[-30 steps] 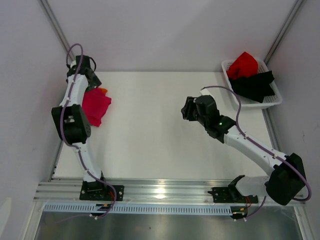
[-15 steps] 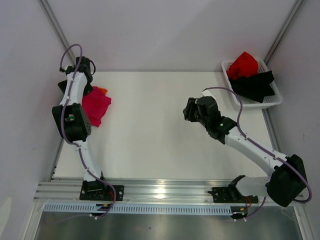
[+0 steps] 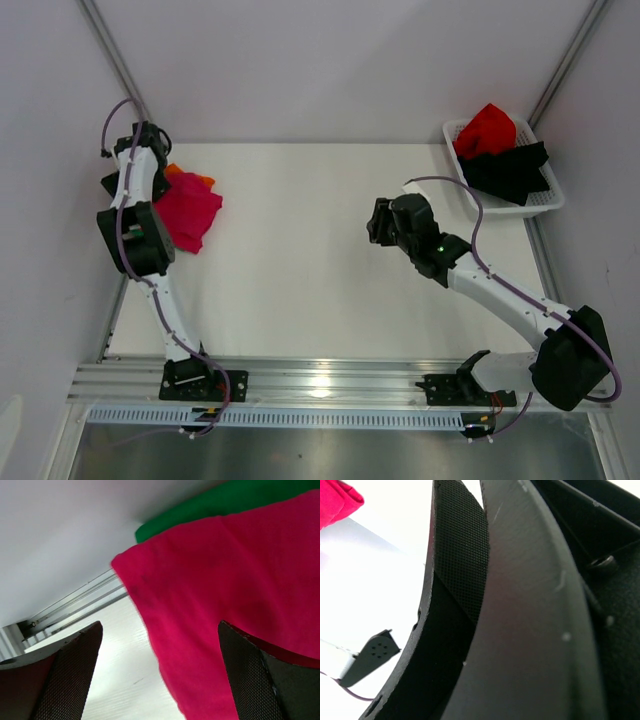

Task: Fold and stack the t-shirts
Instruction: Put the neatly folded tshirt into the corner of the board with the left arm

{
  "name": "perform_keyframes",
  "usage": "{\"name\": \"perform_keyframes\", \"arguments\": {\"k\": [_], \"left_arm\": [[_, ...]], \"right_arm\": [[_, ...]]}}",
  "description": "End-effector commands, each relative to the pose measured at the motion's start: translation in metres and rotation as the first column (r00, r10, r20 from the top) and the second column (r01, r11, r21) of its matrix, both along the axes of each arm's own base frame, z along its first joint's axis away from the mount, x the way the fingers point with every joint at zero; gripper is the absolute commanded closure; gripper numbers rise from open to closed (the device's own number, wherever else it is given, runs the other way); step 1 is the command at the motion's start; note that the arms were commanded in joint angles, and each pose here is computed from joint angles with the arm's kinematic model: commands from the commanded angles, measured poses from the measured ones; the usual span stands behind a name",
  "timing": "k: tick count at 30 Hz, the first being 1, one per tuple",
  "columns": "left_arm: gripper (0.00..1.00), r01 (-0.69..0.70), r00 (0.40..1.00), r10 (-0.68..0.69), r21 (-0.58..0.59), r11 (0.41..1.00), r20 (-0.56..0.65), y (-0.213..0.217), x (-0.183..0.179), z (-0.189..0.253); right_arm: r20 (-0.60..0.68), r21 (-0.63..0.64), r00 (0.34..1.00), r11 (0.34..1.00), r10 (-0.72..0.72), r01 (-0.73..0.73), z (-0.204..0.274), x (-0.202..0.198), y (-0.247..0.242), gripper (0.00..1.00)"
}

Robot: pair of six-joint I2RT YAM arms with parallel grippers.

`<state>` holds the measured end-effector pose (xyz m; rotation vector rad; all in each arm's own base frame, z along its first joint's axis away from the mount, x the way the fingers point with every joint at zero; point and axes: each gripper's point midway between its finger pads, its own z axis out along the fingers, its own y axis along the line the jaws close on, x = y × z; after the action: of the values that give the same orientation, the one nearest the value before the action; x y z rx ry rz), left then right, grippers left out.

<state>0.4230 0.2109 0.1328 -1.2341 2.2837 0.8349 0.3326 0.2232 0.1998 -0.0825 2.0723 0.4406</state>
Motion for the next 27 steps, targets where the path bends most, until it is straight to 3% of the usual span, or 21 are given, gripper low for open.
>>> {"name": "perform_keyframes", "arguments": {"k": [1,7,16,27], "left_arm": [[0.02,0.04,0.999,-0.04,-0.091,0.995,0.007,-0.003,0.017,-0.021],[0.02,0.073,0.994,-0.086,-0.162,0.984,-0.07,-0.006,0.023,-0.049],[0.03,0.083,0.993,-0.104,-0.279,0.957,-0.063,-0.025,0.025,-0.073],[0.03,0.076,0.992,-0.104,-0.316,0.946,-0.072,-0.044,0.015,-0.078]], "right_arm": [[0.026,-0.022,1.0,1.0,-0.016,0.017,0.009,0.0,-0.01,0.59],[0.039,-0.005,0.999,1.0,-0.014,0.014,0.02,-0.001,-0.009,0.59],[0.035,-0.02,0.999,0.999,-0.028,0.029,0.02,-0.007,-0.017,0.59],[0.043,-0.069,0.997,0.995,-0.067,0.07,0.02,-0.016,-0.037,0.59]]}}
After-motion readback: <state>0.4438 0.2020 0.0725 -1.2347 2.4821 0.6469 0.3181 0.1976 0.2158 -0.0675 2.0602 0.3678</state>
